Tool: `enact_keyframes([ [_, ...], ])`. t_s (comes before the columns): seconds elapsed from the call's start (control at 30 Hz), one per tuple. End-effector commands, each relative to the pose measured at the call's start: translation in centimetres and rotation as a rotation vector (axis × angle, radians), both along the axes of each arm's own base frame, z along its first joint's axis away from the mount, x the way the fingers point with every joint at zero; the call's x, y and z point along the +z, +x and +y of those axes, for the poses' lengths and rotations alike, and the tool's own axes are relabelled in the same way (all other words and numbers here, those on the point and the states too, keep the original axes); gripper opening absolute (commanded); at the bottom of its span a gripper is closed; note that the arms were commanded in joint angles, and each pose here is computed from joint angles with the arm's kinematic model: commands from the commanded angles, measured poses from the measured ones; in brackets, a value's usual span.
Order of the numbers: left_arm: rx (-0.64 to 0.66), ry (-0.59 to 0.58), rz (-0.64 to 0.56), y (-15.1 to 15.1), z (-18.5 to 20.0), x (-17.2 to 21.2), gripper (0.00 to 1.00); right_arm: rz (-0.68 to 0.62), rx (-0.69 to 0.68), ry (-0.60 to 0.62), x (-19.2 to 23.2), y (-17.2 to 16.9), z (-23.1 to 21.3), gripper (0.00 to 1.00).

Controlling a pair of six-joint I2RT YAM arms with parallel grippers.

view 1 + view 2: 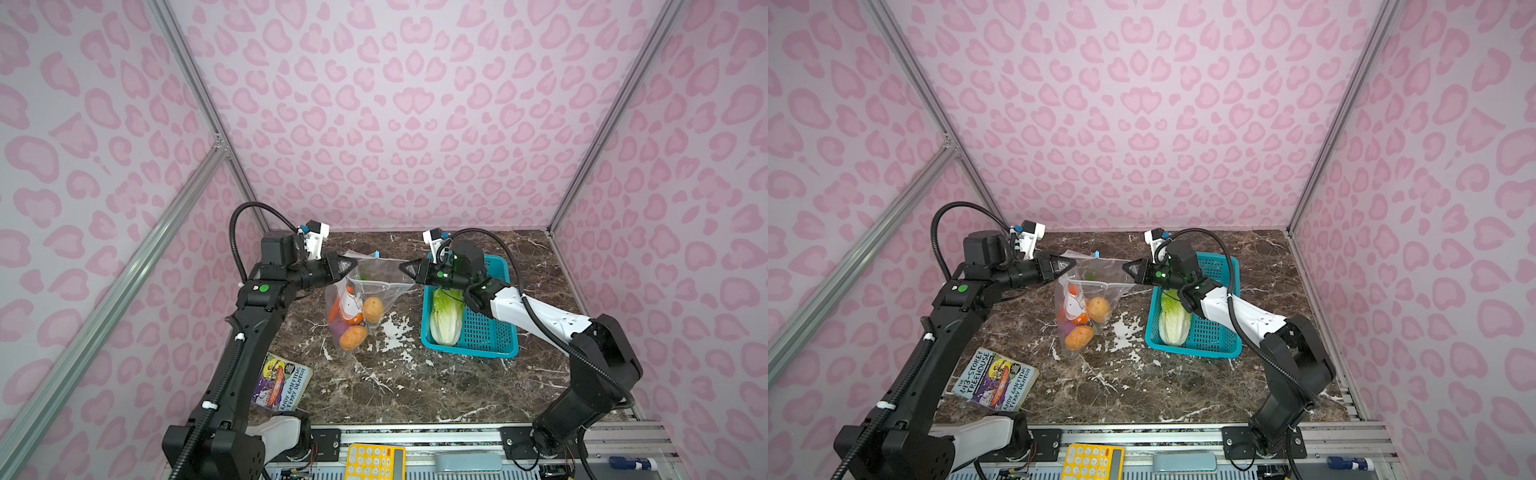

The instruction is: Place the food in the zip-top bag and seal the zipper

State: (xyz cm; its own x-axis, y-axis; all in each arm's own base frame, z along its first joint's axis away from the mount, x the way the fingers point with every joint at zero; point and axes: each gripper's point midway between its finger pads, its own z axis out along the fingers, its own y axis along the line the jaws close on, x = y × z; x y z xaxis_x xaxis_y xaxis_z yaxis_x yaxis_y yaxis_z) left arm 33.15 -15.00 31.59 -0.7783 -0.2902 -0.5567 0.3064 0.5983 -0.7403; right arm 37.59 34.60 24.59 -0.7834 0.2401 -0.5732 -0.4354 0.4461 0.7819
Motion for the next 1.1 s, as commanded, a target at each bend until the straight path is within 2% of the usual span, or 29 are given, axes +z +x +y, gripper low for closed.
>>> enact_keyframes([
  [0.0, -0.001, -0.009, 0.006, 1.0, -0.6, -1.5, 0.03, 0.062, -0.046, -0.043, -2.9, 0.9, -0.3, 0.0],
  [0.07, -0.009, -0.011, 0.054, 1.3, -1.1, -3.4, 0.03, 0.076, -0.049, -0.049, -3.6, 1.1, -0.3, 0.02],
  [0.1, -0.016, -0.013, 0.079, 1.5, -1.4, -4.1, 0.03, 0.076, -0.05, -0.05, -3.6, 1.2, -0.2, 0.06],
  [0.23, -0.033, -0.023, 0.106, 1.7, -1.9, -4.8, 0.03, 0.047, -0.082, -0.09, -2.6, 1.6, -1.1, 0.35],
  [0.33, -0.018, -0.007, 0.096, 1.7, -1.8, -5.0, 0.03, 0.011, -0.138, -0.194, -1.9, 1.9, -3.2, 0.51],
  [0.47, -0.016, -0.002, 0.103, 1.7, -1.9, -5.5, 0.03, -0.022, -0.279, -0.375, -1.3, 2.7, -8.4, 0.61],
  [0.6, -0.024, -0.003, 0.127, 1.8, -2.3, -6.2, 0.03, 0.019, -0.433, -0.515, -1.9, 3.4, -14.5, 0.62],
  [0.77, -0.022, 0.003, 0.13, 1.7, -2.4, -6.4, 0.03, 0.14, -0.59, -0.664, -5.2, 3.6, -21.5, 0.62],
  [0.9, -0.017, 0.006, 0.13, 1.7, -2.4, -6.4, 0.03, 0.216, -0.627, -0.758, -8.6, 3.5, -24.2, 0.61],
  [1.07, -0.018, 0.002, 0.127, 1.5, -2.4, -6.2, 0.03, 0.31, -0.597, -0.812, -12.5, 3.9, -24.4, 0.59],
])
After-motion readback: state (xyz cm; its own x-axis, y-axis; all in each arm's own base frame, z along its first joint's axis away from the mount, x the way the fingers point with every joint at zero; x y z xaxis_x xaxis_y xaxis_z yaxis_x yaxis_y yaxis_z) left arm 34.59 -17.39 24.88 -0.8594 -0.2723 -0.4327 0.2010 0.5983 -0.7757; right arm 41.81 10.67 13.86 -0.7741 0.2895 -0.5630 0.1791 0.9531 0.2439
